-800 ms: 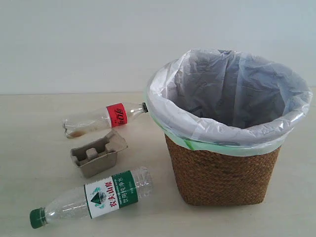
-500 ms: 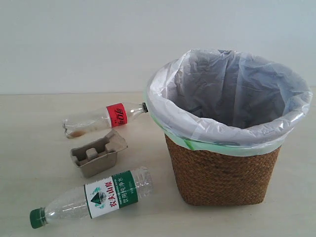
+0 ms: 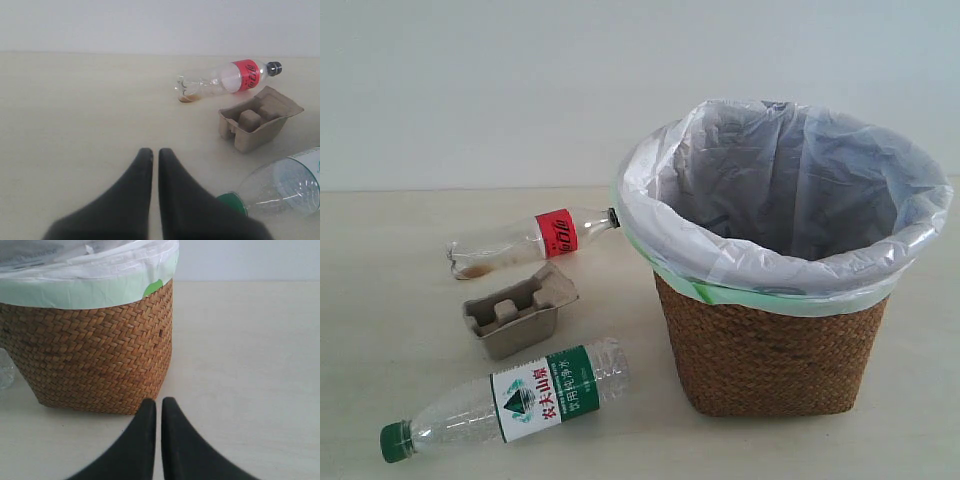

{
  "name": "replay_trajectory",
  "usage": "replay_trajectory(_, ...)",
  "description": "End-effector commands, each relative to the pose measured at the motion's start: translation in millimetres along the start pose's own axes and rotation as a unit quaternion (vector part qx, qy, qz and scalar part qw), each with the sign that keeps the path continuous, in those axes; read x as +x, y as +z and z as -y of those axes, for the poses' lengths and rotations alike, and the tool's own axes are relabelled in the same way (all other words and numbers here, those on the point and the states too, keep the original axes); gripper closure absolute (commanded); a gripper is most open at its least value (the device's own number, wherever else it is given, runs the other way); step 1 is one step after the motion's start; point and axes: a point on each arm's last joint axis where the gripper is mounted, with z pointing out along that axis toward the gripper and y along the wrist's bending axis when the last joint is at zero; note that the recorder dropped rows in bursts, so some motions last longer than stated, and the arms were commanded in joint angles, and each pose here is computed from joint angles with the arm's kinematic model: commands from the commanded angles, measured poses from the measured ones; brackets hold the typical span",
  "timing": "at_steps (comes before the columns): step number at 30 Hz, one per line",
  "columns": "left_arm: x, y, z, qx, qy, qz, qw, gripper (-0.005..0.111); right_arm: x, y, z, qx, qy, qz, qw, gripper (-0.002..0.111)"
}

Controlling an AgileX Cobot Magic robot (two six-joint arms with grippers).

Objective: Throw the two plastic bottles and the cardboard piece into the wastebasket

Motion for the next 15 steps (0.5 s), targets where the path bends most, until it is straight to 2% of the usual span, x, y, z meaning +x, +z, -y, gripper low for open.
replay_trajectory(1, 1, 0, -0.3, -0.002, 0.004, 0.000, 1.000, 0.103, 0, 0, 0, 0.002, -0.003, 0.005, 1.000, 0.108)
replay_trajectory(4, 1, 0, -0.3, -0.002, 0.003, 0.000, 1.000, 0.103, 0, 0, 0, 0.002, -0.003, 0.005, 1.000, 0.108)
replay_trajectory(7, 1, 0, 3.7, 0.020, -0.100, 0.000, 0.995, 0.103, 0, 0, 0, 0.002, -0.003, 0.005, 1.000, 0.108)
replay_trajectory(9, -2, 0, 8.6, 0.049, -0.206, 0.004, 0.977, 0.103, 0, 0, 0, 0.002, -0.003, 0.005, 1.000, 0.108)
replay_trajectory(12, -5, -1, 14.8, 0.088, -0.316, 0.007, 0.945, 0.103, 0, 0, 0, 0.002, -0.003, 0.005, 1.000, 0.108)
replay_trajectory(14, -7, -2, 16.6, 0.101, -0.351, 0.010, 0.931, 0.103, 0, 0, 0, 0.002, -0.003, 0.005, 1.000, 0.108)
replay_trajectory(15, -7, -2, 16.7, 0.102, -0.354, 0.011, 0.929, 0.103, 0, 0, 0, 0.002, -0.003, 0.005, 1.000, 0.108)
